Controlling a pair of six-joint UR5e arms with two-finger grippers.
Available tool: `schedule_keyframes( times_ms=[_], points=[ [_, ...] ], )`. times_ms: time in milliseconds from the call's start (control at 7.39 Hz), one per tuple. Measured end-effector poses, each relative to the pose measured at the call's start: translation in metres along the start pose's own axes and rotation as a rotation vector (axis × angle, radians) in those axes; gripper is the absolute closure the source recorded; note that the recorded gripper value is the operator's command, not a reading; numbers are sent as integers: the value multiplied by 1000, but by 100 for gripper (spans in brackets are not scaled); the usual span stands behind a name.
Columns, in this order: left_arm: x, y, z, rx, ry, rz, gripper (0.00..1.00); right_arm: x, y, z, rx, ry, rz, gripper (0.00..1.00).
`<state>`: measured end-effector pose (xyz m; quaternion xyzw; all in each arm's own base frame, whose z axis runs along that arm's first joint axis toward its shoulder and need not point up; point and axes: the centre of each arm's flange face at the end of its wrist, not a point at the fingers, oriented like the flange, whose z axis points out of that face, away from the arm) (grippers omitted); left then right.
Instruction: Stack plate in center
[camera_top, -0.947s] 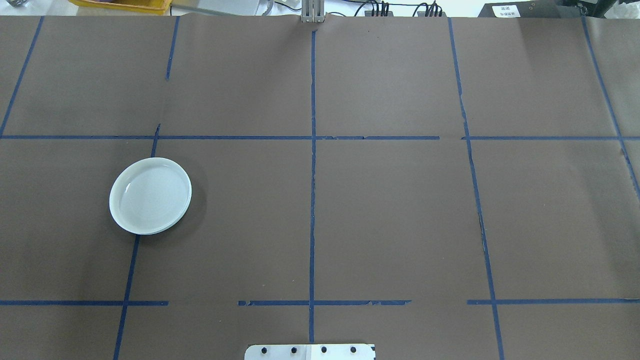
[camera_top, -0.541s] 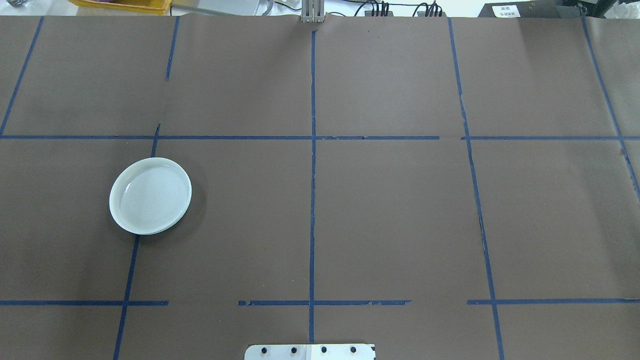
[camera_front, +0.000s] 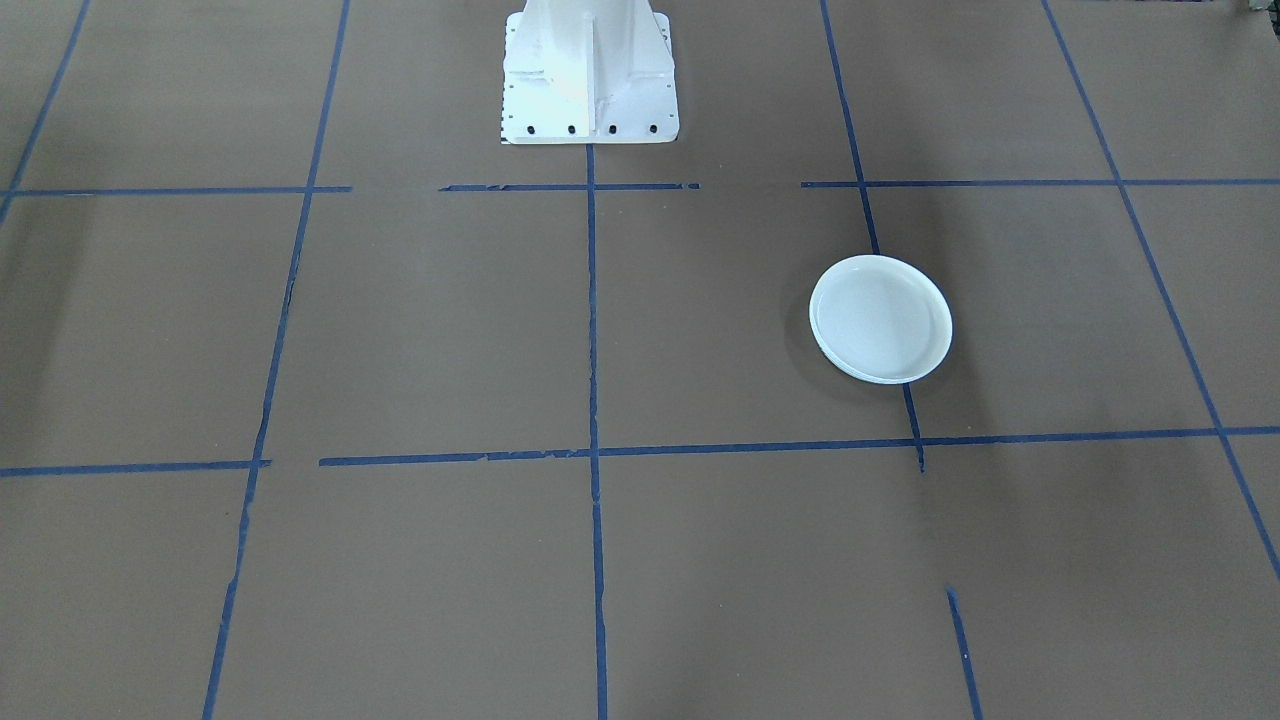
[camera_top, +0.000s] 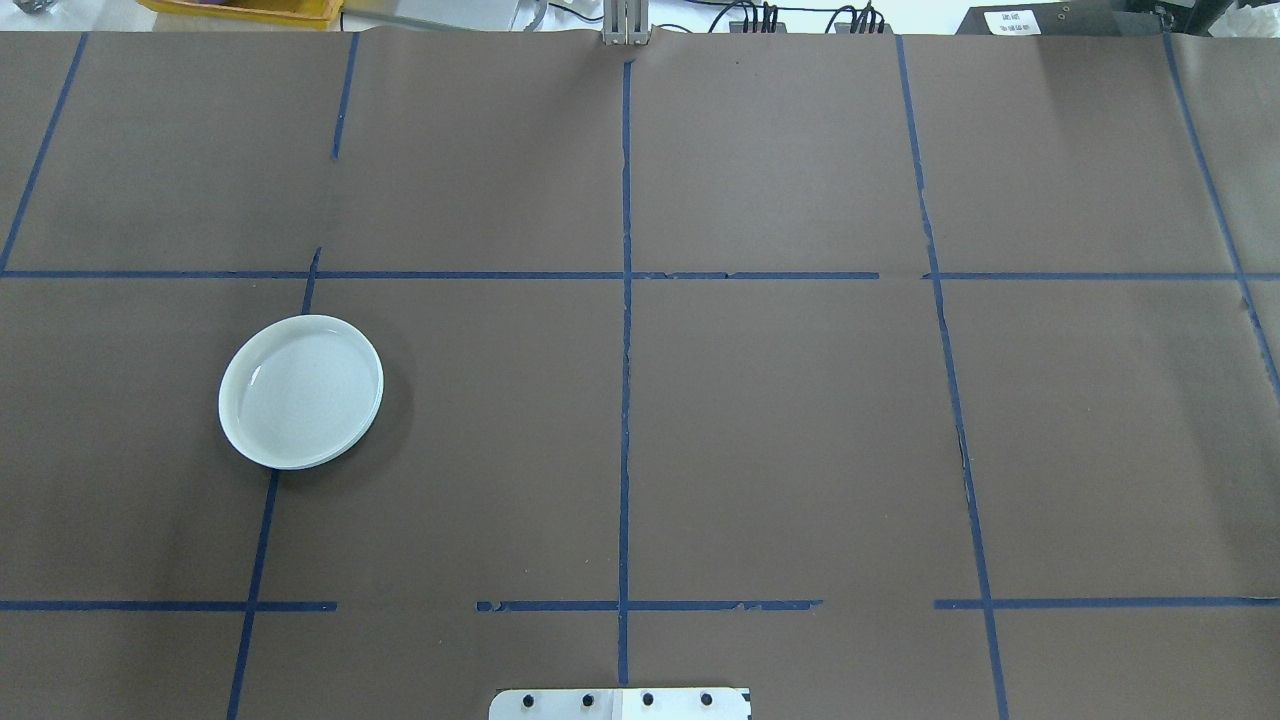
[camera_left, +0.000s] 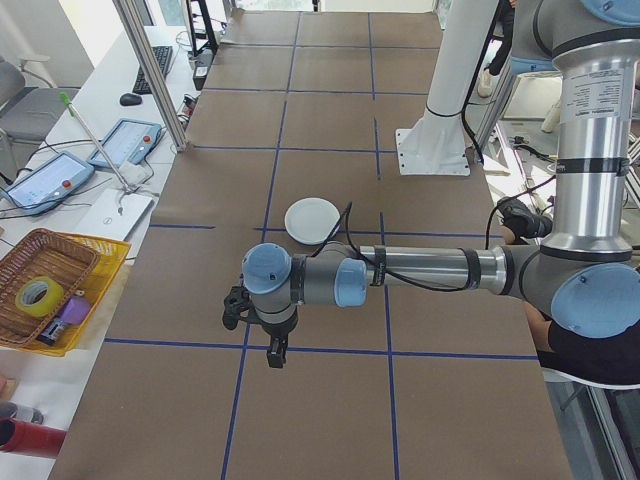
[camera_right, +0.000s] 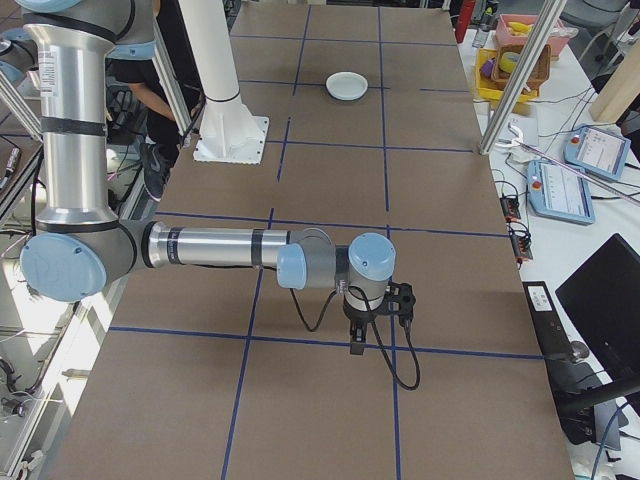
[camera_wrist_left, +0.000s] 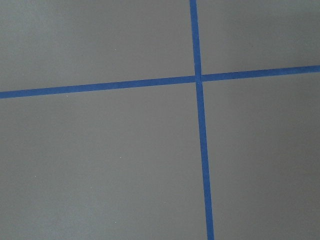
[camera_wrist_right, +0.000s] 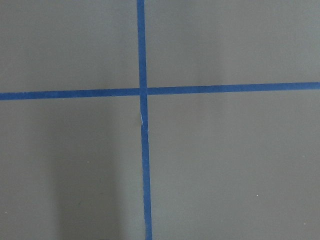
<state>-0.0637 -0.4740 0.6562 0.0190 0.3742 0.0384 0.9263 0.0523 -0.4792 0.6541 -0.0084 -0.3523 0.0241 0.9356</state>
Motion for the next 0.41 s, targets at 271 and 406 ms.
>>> schedule_keyframes(
  times_ms=[271,406],
  points=[
    [0,0,0,1,0,3,0,0,0,0,0,-1,0,0],
    [0,0,-1,2,0,6,0,0,0,0,0,-1,0,0]
  ],
)
